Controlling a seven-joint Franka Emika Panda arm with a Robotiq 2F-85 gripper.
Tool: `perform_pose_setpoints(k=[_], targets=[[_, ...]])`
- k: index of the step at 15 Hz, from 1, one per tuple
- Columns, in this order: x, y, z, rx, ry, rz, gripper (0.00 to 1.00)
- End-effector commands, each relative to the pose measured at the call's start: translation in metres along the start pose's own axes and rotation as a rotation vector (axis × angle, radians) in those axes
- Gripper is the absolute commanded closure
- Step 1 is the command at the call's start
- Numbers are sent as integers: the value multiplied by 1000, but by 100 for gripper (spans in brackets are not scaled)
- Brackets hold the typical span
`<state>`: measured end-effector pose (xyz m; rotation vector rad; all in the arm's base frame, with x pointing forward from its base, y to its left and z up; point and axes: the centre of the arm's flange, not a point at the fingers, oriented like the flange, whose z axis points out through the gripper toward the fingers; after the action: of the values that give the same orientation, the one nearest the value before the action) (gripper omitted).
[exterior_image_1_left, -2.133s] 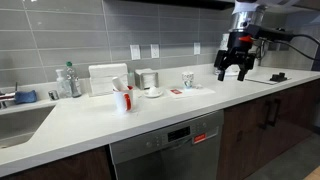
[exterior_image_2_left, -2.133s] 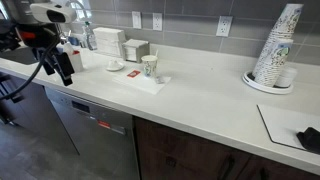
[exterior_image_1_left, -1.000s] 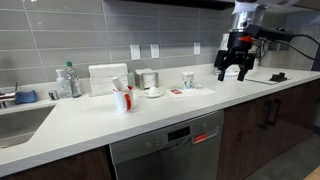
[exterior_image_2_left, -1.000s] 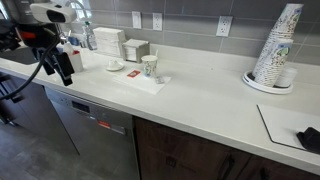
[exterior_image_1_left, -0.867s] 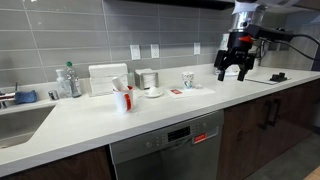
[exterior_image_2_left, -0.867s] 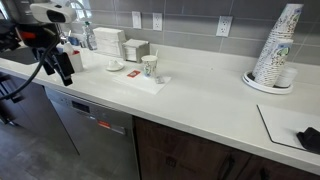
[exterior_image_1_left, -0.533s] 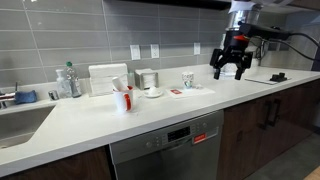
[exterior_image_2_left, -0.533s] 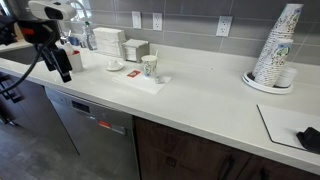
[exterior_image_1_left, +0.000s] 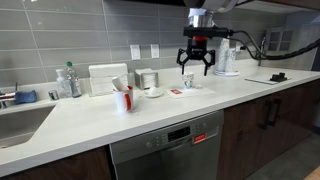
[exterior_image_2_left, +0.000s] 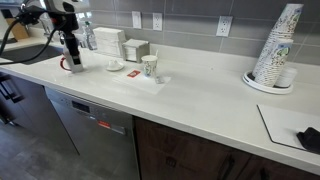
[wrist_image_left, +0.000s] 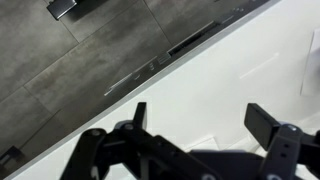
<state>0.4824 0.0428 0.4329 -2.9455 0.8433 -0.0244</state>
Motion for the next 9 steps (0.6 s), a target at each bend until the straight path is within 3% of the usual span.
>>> perform_pose_setpoints(k=[1, 5, 9], targets=[[77, -41, 12, -10, -108, 161, 0], [134, -53, 31, 2, -240, 276, 0], [171, -70, 43, 101, -375, 381, 0]])
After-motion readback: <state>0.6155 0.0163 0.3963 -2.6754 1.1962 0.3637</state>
